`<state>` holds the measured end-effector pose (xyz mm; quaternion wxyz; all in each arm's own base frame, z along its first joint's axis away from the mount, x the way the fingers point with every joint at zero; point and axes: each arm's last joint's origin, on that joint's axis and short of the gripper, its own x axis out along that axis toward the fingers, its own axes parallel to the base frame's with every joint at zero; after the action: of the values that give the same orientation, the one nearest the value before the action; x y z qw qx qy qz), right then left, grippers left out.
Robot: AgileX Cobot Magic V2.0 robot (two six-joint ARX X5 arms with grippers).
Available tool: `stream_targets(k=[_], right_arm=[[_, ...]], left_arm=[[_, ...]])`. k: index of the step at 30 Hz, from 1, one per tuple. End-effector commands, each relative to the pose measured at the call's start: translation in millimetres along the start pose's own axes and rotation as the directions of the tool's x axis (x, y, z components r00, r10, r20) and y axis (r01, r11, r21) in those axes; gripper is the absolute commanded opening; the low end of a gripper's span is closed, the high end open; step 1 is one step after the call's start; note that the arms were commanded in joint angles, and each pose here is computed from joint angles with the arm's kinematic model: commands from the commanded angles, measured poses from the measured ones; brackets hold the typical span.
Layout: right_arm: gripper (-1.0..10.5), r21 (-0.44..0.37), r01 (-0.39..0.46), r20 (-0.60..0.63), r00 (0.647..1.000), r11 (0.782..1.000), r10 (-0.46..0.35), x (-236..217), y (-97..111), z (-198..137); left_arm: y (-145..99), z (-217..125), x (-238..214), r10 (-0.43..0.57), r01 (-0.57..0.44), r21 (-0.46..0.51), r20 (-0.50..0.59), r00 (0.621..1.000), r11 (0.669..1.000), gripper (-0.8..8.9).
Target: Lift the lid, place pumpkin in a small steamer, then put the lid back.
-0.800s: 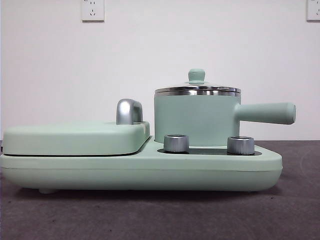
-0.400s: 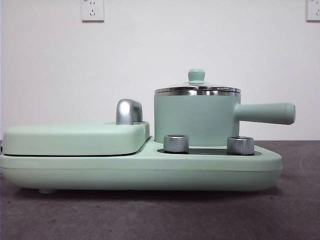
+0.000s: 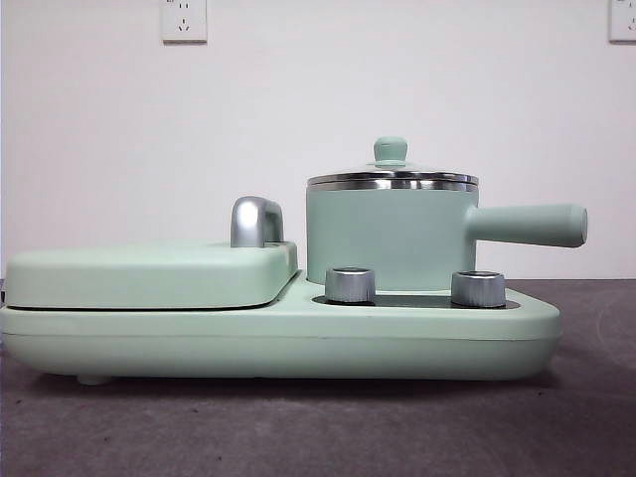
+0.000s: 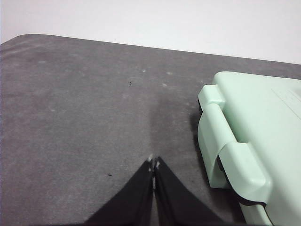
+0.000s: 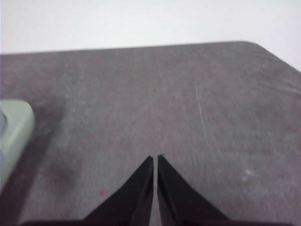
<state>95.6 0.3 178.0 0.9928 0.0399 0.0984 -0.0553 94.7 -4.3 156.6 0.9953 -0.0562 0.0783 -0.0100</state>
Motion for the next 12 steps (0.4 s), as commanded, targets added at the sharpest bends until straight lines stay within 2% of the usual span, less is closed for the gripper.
stream_targets(k=[1, 9, 12], right_arm=[[0.1, -0.008, -0.022, 0.007, 1.000, 1.000, 0.022, 2, -1, -8], [0.1, -0.006, -0.074, 0.000, 0.997, 0.997, 0.074, 7, -2, -28], [0.1, -0.044, -0.098, 0.020, 0.995, 0.994, 0.099, 6, -1, -27]], left_arm=[[1, -7, 2, 0.007, -0.006, 0.014, -0.021, 1.000, 1.000, 0.06], [1, -7, 2, 0.007, -0.006, 0.014, -0.021, 1.000, 1.000, 0.06], [1, -7, 2, 0.007, -0.006, 0.014, -0.021, 1.000, 1.000, 0.06]])
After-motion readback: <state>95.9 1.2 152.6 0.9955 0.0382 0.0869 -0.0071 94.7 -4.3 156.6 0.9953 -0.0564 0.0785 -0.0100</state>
